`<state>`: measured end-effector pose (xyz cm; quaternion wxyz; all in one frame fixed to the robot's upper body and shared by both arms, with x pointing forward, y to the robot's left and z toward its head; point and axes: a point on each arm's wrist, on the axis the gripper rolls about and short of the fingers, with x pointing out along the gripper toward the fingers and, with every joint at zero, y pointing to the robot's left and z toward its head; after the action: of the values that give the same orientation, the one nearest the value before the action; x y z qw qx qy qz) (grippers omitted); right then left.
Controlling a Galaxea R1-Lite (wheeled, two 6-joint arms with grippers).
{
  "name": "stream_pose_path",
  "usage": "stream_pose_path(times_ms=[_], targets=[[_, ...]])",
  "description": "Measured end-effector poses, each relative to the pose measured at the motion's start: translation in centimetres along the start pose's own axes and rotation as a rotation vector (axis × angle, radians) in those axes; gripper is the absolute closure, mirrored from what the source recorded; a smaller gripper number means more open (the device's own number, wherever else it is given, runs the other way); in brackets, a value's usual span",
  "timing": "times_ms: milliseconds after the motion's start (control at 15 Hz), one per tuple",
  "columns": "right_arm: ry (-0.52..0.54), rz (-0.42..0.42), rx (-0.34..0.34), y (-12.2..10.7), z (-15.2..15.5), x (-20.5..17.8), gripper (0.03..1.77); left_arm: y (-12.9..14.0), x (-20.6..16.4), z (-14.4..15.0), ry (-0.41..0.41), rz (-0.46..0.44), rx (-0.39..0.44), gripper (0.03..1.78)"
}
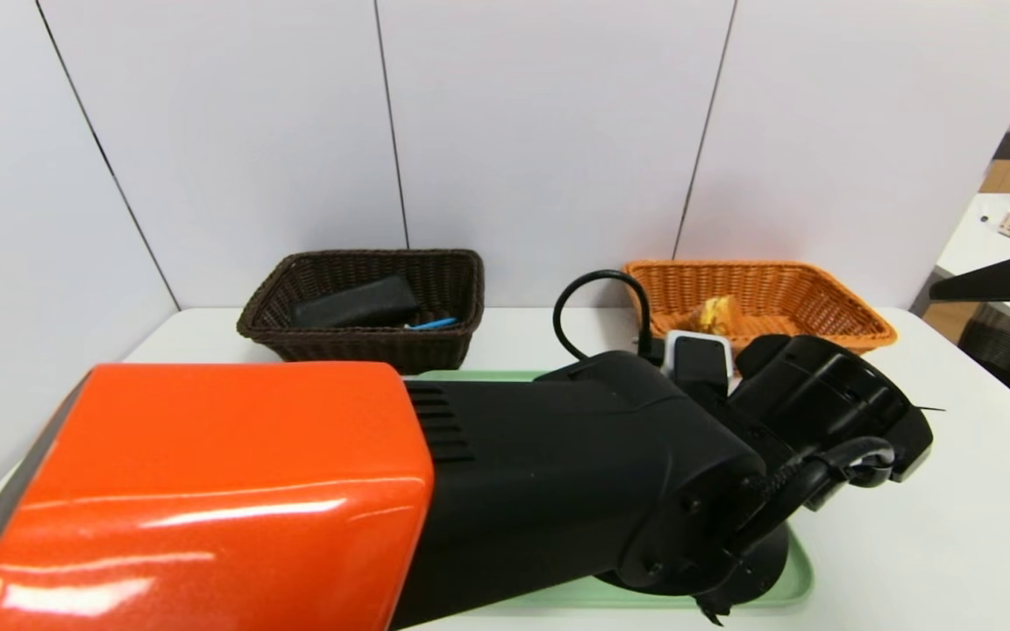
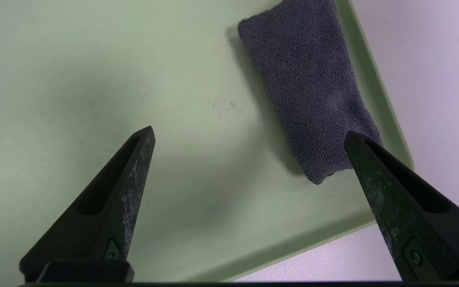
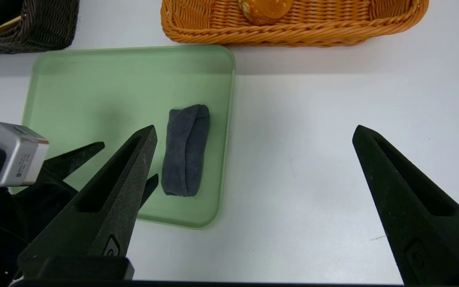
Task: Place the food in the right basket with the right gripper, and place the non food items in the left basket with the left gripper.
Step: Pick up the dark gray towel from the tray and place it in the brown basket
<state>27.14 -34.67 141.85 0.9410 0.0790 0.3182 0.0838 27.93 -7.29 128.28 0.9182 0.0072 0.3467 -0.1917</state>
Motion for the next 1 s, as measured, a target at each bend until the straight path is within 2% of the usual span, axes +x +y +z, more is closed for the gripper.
stream_pose_path(times_ms=[333,1000], targets=[[0.008,-0.005,0.000,0.0,-0.7,-0.2,0.11,-1.3,0.8,-1.2,-0.004,-0.019,0.012,0.12],[0.004,0.001,-0.013,0.4,-1.2,-0.7,0.11,-2.5,0.6,-0.6,-0.064,-0.121,-0.018,0.12]])
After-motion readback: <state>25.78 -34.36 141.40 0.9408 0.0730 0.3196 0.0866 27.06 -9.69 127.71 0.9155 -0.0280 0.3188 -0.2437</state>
